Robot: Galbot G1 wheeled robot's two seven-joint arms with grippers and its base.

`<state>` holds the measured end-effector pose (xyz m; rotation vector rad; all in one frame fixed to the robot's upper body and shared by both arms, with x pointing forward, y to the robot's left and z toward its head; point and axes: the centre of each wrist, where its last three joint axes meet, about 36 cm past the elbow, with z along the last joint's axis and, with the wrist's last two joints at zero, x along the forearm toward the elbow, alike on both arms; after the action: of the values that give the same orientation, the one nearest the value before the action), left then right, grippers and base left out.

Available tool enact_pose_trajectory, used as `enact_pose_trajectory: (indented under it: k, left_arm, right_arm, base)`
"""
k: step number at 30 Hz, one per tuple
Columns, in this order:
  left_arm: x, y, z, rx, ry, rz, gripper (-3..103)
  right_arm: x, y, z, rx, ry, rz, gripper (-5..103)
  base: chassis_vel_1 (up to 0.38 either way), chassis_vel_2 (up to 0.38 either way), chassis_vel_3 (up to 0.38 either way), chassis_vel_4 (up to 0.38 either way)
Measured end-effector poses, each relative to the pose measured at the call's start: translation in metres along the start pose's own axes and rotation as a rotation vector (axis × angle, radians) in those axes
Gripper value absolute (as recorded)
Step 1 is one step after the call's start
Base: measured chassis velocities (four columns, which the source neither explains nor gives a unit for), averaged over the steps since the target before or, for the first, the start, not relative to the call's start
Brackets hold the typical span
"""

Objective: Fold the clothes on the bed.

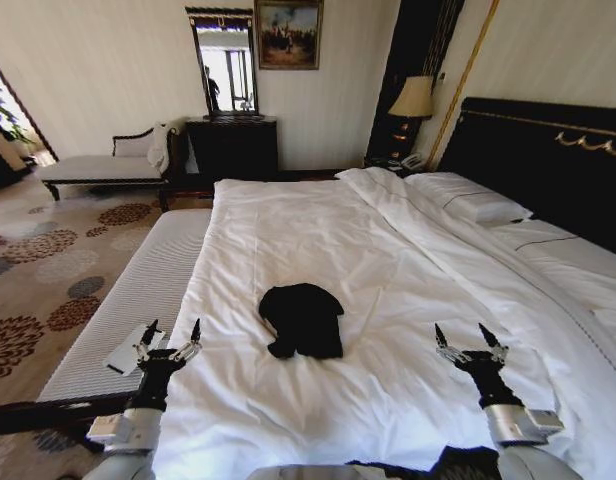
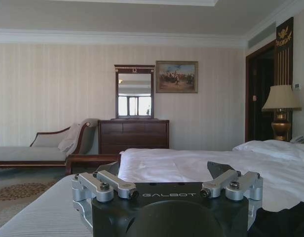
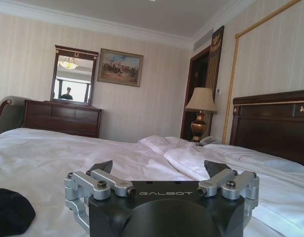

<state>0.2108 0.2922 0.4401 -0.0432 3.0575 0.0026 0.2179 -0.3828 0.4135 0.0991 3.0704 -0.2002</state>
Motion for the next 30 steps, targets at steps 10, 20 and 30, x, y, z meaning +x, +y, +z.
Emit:
enact_pose_trajectory:
  k: [10, 20, 30]
  left_arm:
    - [0.001, 0.007, 0.011, -0.016, 0.045, 0.018, 100]
    - [0.0, 0.006, 0.02, -0.01, 0.079, 0.019, 100]
    - [0.003, 0.002, 0.024, -0.012, 0.092, -0.006, 100]
  right_arm:
    - [-0.009, 0.014, -0.015, -0.032, 0.03, -0.117, 100]
    - [-0.047, 0.029, -0.03, -0.071, 0.078, -0.338, 100]
    - [-0.099, 0.061, -0.026, -0.116, 0.104, -0.519, 100]
  base:
    - [0.0, 0.0, 0.0, 0.0]
    - [0.0, 0.0, 0.0, 0.0]
    - [0.0, 0.0, 0.0, 0.0]
